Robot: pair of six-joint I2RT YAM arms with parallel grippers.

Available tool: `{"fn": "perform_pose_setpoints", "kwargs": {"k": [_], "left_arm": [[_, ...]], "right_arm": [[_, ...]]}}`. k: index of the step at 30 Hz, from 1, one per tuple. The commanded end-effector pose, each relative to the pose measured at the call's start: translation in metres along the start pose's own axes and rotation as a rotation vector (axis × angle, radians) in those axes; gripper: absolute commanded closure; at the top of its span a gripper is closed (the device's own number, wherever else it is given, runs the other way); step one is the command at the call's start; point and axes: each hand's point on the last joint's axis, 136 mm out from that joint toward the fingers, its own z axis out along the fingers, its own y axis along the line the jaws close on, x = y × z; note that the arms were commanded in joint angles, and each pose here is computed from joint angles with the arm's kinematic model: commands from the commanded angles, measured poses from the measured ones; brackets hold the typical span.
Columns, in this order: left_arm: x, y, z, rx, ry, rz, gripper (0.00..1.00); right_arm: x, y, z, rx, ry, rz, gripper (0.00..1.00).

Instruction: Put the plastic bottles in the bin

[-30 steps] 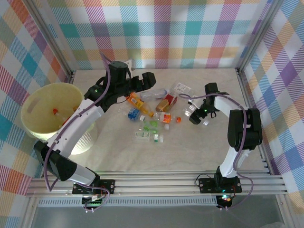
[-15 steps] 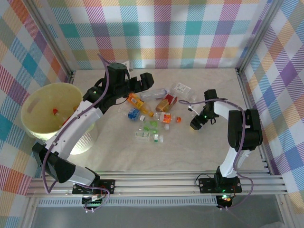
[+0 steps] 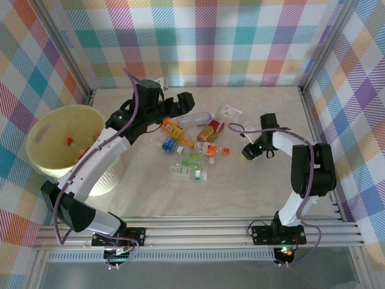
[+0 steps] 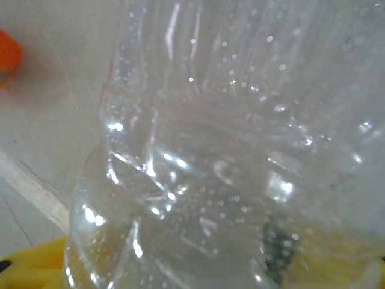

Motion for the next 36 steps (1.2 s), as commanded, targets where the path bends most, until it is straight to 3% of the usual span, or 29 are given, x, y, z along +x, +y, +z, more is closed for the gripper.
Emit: {"fn": "perform_pose_setpoints", "kwargs": {"k": [1,5,10,17,23,36], "left_arm": [[0.001,-0.003,0.004,0.025,-0.021,-0.017,0.0],[0.004,-0.002,0.008,0.022,-0.008,-0.016,0.0],[0.01,0.004,0.012,-0.002,0.012,-0.038,0.0],[0.023,-0.01,0.015,0.105,0.062,-0.01,0.0],[0.025,-0.024,0.02,0.21,0.045,-0.004,0.0],[0.047,-0.054,0.041,0.438,0.139,-0.041,0.0]], "right_arm": [[-0.029,0.002,-0.018,-0.014,-0.114,0.091,0.48],[-0.052,0.013,-0.036,-0.081,-0.212,0.169,0.54],[-0.081,0.032,-0.064,-0.146,-0.371,0.206,0.55],[-0.114,0.072,-0.105,-0.396,-0.573,0.393,0.58],[-0.125,0.105,-0.117,-0.585,-0.594,0.501,0.58],[-0.156,0.172,-0.164,-0.807,-0.667,0.296,0.56]]}}
